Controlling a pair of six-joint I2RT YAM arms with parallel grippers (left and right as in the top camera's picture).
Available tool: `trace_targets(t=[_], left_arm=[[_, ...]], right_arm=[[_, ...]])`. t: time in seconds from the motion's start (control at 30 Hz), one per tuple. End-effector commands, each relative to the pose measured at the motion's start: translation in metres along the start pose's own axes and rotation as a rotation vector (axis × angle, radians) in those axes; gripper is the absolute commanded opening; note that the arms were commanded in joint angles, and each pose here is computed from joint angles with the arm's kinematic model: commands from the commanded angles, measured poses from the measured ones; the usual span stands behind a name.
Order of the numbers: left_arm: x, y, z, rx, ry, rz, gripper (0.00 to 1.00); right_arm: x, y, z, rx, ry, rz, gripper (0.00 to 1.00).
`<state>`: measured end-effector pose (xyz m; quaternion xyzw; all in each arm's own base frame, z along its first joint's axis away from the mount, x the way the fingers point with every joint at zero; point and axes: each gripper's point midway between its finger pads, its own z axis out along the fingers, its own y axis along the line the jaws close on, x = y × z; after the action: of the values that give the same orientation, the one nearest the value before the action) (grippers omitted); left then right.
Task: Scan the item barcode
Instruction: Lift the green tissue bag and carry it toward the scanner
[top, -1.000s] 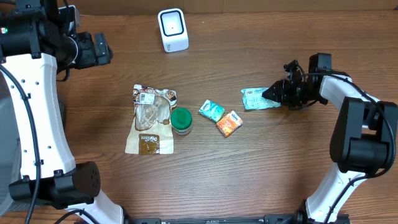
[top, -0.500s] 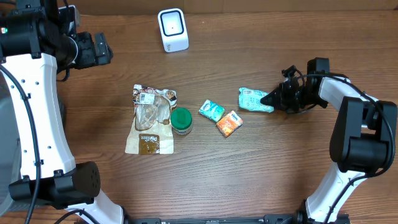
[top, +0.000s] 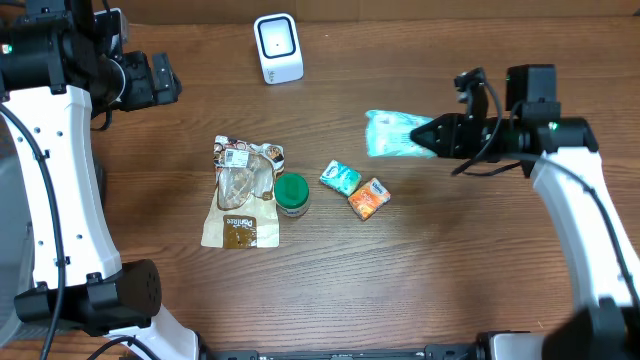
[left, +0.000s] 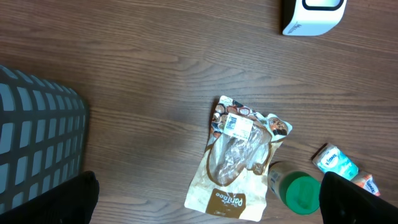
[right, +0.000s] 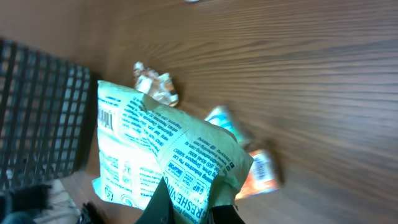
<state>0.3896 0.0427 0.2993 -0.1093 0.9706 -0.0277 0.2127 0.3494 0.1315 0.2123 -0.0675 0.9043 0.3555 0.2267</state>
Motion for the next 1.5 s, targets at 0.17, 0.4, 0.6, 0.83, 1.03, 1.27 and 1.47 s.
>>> trace_targets(t=[0.17,0.4,0.6,0.83,1.03,1.27,1.47], left_arm=[[0.0,-0.001,0.003,0.006,0.007,0.012,1.0],[0.0,-0.001,0.003,0.006,0.007,0.012,0.99],[0.0,-0.001,0.003,0.006,0.007,0.011,0.99],[0.0,-0.001,0.003,0.006,0.007,0.012,1.0],[0.0,-0.001,0.003,0.006,0.007,0.012,0.99],[0.0,-0.001,0.003,0.006,0.007,0.012,1.0],[0.0,-0.001,0.003,0.006,0.007,0.011,1.0]], right_arm=[[0.007,0.068,-0.014,0.036,-0.068,-0.055,0.04],[0.017,0.081,-0.007,0.021,-0.029,-0.016,0.04],[0.0,0.076,-0.007,0.126,-0.037,0.006,0.04],[-0.071,0.081,-0.008,0.362,-0.107,-0.078,0.04],[-0.147,0.079,0.007,0.628,-0.306,-0.303,0.04],[-0.196,0.071,0.07,0.914,-0.384,-0.698,0.04],[-0.226,0.077,0.134,1.016,-0.393,-1.096,0.04]])
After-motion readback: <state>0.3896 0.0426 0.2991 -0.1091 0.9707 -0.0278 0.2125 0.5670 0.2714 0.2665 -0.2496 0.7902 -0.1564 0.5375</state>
